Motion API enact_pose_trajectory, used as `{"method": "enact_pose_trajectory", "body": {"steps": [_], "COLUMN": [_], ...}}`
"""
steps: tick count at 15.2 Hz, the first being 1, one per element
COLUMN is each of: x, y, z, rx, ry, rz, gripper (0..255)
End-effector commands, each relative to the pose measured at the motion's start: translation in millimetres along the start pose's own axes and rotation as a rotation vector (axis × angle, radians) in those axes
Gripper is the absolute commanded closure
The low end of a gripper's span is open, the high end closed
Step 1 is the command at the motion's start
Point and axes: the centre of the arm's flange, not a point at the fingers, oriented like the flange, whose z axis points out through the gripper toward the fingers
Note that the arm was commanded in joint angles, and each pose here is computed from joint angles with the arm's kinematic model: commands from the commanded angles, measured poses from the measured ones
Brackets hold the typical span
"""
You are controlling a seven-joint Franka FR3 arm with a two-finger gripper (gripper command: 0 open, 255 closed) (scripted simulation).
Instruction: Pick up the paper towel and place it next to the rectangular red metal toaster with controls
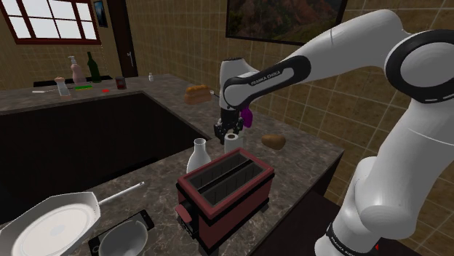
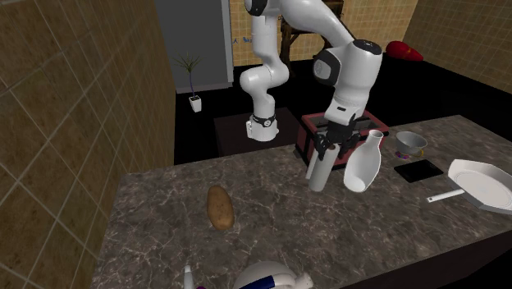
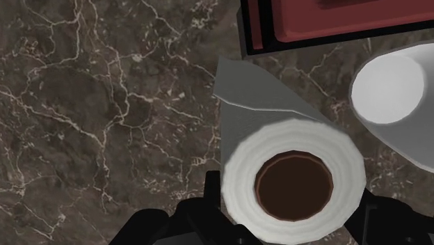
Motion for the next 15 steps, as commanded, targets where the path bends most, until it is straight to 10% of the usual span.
{"method": "enact_pose_trajectory", "body": {"steps": [1, 6, 7, 15], "x": [-0.2, -0.2, -0.2, -0.2], "y": [0.7, 0.7, 0.7, 0.7], "z": [2.1, 2.1, 2.1, -37.5], "rx": [0.0, 0.0, 0.0, 0.0], "ry": [0.001, 0.001, 0.001, 0.001], "rz": [0.0, 0.0, 0.0, 0.0], "gripper": [255, 255, 0, 0]}}
